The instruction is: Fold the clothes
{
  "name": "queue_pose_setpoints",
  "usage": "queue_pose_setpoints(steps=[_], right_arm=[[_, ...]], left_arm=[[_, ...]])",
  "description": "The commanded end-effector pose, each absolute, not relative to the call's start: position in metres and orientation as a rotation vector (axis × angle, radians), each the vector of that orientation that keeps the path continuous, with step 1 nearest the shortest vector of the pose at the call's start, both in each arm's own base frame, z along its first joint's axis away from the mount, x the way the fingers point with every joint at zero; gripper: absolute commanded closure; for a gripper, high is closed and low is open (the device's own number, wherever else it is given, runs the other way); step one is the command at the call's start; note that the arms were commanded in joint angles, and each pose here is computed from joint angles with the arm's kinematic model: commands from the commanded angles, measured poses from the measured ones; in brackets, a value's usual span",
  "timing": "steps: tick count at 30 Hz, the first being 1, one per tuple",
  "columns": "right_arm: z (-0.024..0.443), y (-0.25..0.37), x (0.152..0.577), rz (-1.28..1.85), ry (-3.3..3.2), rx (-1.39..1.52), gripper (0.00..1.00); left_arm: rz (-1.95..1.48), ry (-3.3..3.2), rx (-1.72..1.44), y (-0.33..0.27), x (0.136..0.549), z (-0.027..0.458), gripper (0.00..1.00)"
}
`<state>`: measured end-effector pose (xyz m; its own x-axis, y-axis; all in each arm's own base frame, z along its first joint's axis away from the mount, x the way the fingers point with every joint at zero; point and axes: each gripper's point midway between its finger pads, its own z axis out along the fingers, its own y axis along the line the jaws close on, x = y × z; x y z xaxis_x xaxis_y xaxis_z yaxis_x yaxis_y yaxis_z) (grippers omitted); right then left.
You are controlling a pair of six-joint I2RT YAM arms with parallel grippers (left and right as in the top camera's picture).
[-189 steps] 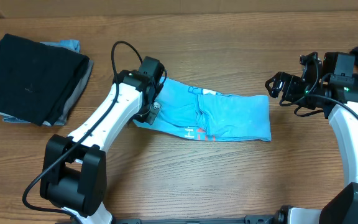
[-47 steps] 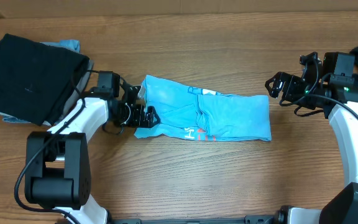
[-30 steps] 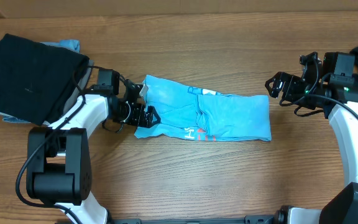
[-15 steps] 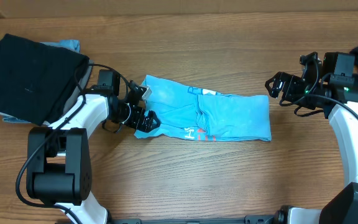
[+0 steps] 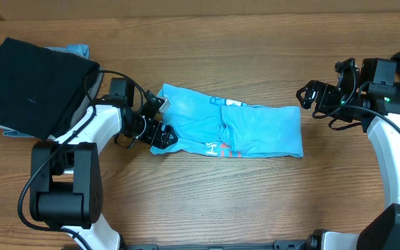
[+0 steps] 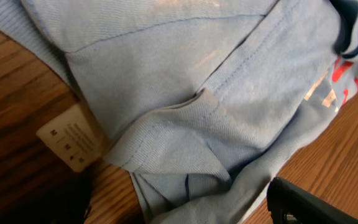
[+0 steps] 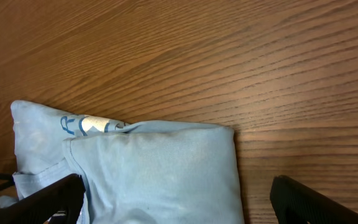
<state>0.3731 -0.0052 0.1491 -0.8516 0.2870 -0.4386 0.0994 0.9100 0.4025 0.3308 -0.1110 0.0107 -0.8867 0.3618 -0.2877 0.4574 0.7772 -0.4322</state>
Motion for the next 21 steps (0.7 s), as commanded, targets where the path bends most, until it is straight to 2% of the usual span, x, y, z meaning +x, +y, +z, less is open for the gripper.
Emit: queue_pose_setpoints(steps=[1,12,21], right_arm=[[0.160,-0.007,0.377,0.495,2.537,0.275,0.00],[0.160,-0.007,0.377,0.495,2.537,0.275,0.00],[0.160,-0.007,0.377,0.495,2.537,0.275,0.00]], left_arm=[[-0.546,3.106,0.512,-0.078,0.284,-0.053,0.08],[-0.578,3.223,0.485,-0.076,0.263,-0.087,0.13],[-0.563,3.145,0.709,-0.074,0.267,-0.088,0.13]])
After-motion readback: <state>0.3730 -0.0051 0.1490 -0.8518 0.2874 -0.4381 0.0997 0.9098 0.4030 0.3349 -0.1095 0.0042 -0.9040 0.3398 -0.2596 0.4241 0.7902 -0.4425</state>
